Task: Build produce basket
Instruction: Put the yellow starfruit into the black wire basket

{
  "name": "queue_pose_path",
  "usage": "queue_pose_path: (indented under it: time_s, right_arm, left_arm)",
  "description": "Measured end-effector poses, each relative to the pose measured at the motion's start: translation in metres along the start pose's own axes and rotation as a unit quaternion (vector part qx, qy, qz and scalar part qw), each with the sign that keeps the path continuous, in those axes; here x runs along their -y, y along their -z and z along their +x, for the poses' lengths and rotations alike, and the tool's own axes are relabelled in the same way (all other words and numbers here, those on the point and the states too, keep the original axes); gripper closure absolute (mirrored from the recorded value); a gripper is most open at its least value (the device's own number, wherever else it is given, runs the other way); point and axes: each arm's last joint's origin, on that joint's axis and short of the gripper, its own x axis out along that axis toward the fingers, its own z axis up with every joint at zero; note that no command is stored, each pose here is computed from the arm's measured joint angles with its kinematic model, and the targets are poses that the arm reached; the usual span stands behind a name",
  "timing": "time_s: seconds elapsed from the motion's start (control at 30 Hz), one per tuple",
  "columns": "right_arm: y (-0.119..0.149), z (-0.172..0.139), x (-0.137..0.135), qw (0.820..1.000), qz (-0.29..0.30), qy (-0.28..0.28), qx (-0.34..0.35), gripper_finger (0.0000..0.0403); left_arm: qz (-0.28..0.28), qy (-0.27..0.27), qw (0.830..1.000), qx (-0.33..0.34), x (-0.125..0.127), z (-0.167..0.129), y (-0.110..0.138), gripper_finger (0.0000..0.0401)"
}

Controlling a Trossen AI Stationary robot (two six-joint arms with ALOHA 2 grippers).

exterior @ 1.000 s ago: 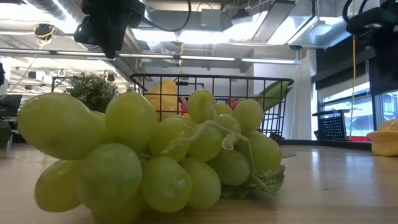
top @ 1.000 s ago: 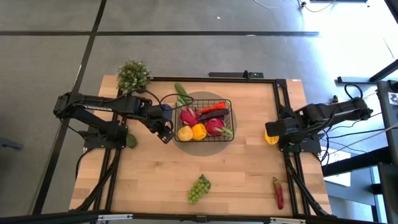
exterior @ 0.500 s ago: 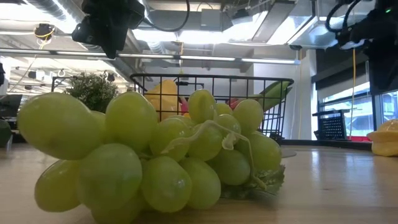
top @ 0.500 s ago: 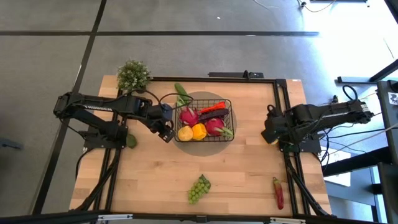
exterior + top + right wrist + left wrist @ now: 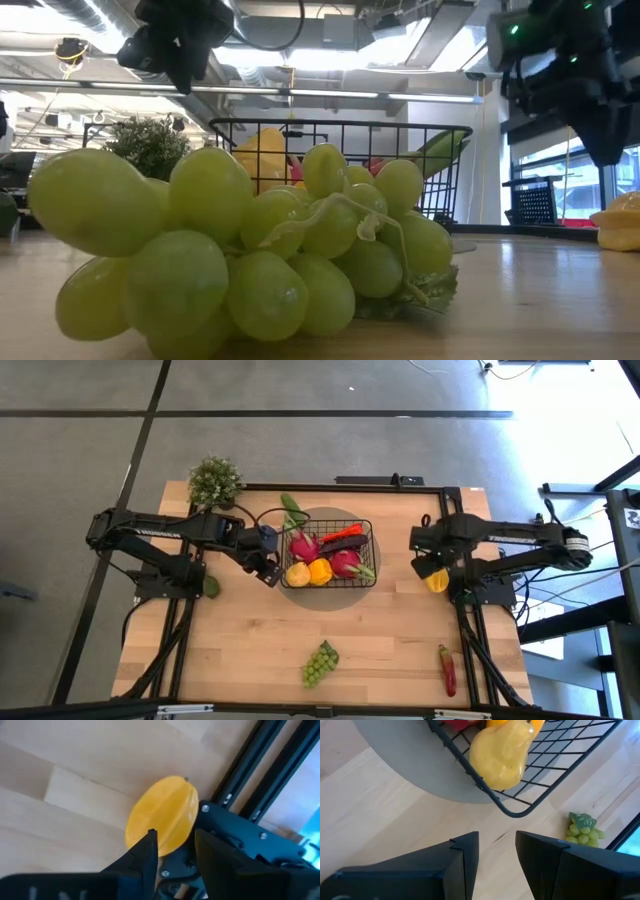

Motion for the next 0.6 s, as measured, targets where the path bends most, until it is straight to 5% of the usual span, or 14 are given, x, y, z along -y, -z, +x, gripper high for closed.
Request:
queue_pose_path:
  time_s: [0.37, 0.6]
  right_arm:
    - [-0.028, 0.025, -0.004, 0.989, 0.018, 0.038, -0.143, 0.0281]
    - [-0.03, 0.051, -0.003, 0.982, 0.002, 0.002, -0.191, 0.0281]
  left_arm:
    - [-0.002, 0.002, 1.0, 0.001, 0.0, 0.0, 0.0, 0.0284]
    - [0.0, 0.002, 1.0, 0.001, 0.0, 0.0, 0.0, 0.0284]
